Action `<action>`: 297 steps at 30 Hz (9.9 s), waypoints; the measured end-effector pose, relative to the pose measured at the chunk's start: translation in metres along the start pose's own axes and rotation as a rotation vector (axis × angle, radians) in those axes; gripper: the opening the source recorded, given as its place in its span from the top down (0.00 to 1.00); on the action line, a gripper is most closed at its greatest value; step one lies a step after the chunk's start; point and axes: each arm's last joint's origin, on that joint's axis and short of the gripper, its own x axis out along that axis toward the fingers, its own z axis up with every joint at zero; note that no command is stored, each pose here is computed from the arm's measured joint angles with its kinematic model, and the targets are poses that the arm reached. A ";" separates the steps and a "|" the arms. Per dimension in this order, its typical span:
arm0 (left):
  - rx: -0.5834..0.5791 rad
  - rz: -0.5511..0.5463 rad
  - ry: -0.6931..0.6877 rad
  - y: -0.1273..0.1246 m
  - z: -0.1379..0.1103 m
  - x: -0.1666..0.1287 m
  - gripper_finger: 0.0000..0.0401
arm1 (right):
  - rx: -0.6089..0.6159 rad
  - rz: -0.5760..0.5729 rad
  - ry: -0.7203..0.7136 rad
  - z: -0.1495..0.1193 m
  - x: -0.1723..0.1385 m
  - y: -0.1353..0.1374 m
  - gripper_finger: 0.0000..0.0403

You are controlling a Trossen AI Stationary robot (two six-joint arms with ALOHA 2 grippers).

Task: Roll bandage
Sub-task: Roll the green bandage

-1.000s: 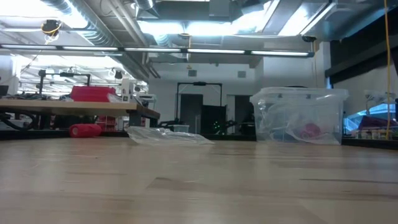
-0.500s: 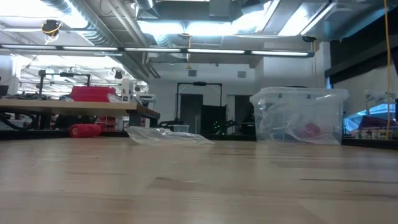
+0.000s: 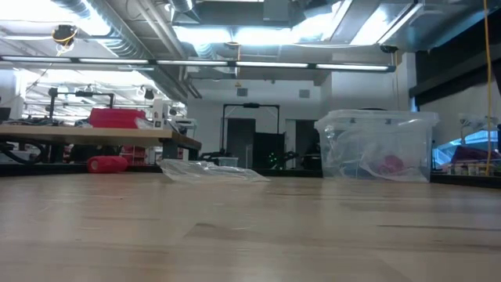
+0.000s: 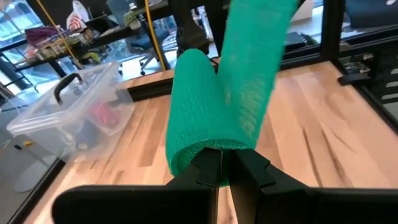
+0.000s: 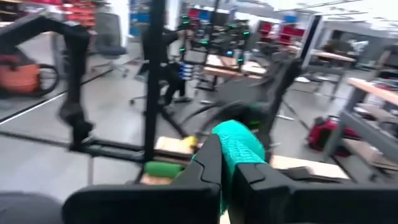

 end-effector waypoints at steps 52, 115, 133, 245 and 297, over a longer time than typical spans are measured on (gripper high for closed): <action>-0.057 -0.203 -0.193 -0.038 0.018 -0.030 0.97 | 0.517 -0.287 0.426 -0.051 0.045 -0.160 0.39; -0.344 -0.150 -0.250 -0.018 0.035 -0.043 0.99 | -0.754 -0.301 0.420 -0.062 0.004 0.050 0.41; -0.511 -0.207 -0.136 -0.008 0.022 -0.018 1.00 | -0.900 -0.179 0.412 -0.060 0.027 0.032 0.41; 1.003 0.187 0.020 -0.010 0.008 -0.009 0.98 | 0.160 -0.127 0.501 -0.065 0.045 -0.052 0.85; -0.436 -0.446 -0.137 -0.047 0.040 -0.031 0.98 | 0.025 -0.268 0.602 -0.008 0.029 -0.107 0.85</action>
